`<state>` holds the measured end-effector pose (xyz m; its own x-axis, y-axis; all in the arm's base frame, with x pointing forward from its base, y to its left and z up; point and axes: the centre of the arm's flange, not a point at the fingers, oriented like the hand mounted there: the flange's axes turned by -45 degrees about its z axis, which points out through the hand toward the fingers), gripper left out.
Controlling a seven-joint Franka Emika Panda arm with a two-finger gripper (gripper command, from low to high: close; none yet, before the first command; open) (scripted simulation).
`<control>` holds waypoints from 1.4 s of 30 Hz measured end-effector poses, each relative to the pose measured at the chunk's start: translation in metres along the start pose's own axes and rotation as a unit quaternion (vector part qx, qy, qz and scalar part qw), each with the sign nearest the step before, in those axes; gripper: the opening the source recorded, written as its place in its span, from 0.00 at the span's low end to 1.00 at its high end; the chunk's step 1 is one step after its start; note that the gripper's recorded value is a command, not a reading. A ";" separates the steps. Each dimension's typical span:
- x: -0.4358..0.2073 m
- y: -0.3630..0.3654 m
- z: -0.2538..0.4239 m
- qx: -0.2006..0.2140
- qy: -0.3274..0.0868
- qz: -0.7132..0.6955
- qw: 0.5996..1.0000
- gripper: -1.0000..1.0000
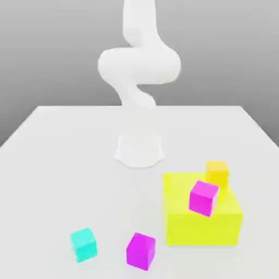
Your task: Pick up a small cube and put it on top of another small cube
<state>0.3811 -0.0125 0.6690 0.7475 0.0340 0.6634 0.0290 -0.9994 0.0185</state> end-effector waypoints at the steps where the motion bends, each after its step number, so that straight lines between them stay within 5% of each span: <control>1: -0.003 0.005 0.023 0.002 -0.016 -0.010 1.000 0.50; 11: -0.078 0.054 0.219 0.027 -0.160 -0.100 0.982 0.50; 23: -0.262 0.104 0.371 0.079 -0.323 -0.194 0.923 0.50; 29: -0.322 0.108 0.421 0.087 -0.344 -0.207 0.912 0.50; 30: -0.329 0.108 0.428 0.088 -0.344 -0.207 0.912 0.00; 42: -0.297 0.109 0.392 0.088 -0.344 -0.207 0.911 0.00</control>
<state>0.4221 -0.1290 0.1807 0.8857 0.4643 -0.0011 0.4643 -0.8857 -0.0003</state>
